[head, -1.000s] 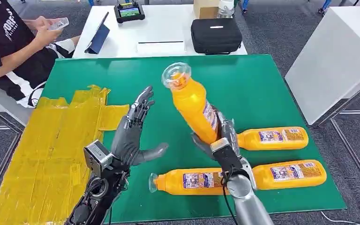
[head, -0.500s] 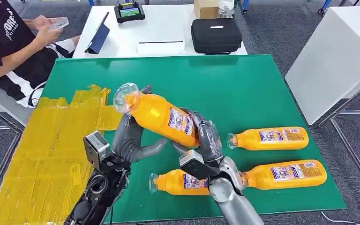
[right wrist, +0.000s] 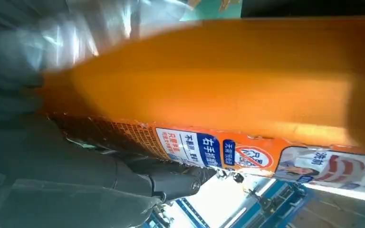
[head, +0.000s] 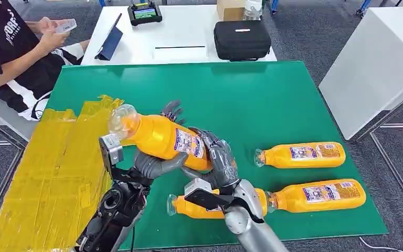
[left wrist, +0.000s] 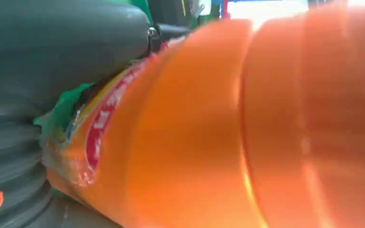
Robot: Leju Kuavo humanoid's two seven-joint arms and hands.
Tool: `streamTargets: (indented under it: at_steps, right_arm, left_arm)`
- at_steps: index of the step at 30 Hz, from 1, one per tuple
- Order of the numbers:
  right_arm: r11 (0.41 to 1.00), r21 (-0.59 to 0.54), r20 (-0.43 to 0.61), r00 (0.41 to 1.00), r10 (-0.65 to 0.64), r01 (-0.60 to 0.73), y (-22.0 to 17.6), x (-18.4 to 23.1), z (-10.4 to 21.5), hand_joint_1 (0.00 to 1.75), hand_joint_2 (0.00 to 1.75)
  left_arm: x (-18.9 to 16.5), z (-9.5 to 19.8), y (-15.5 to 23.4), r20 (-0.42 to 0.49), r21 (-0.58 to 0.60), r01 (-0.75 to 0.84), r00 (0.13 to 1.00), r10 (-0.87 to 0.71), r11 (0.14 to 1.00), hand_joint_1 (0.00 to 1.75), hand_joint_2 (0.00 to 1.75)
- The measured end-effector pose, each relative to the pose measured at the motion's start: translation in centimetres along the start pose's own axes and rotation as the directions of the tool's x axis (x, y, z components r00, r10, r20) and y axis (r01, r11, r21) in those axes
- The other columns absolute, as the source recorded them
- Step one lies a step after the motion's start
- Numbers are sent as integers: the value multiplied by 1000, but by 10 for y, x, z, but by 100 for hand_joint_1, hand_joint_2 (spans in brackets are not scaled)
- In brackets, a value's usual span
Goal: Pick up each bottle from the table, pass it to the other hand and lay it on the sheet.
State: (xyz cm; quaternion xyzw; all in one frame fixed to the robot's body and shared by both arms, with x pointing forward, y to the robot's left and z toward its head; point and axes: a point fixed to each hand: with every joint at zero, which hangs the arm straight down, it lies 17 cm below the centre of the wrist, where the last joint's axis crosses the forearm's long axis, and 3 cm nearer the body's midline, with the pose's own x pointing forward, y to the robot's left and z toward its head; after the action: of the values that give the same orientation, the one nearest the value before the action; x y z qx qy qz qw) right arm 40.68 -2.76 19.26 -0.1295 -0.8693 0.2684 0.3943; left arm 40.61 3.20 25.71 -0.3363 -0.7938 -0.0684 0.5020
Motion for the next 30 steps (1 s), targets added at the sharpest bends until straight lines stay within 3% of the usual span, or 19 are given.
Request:
streamTargets:
  at_steps: [15,16,17,25,30]
  right_arm:
    - [1000,20,-29,1000,-10,10,3,-5,1,169,175]
    - [1000,19,-29,1000,-9,9,3,-6,1,56,175]
    - [1000,16,-30,1000,-8,8,3,-6,1,0,175]
    - [1000,1,-54,999,-2,2,0,-13,10,0,175]
    - [999,-31,-84,996,-28,26,-10,-18,15,0,175]
  left_arm:
    - [-4,-2,12,-16,59,-65,998,66,996,175,175]
    - [-4,-2,13,-16,63,-67,998,68,996,175,175]
    - [-4,-1,14,-15,67,-69,997,70,995,175,175]
    - [-2,-4,36,-3,149,-59,998,60,987,175,175]
    - [2,-1,68,1,269,122,992,-127,956,175,175]
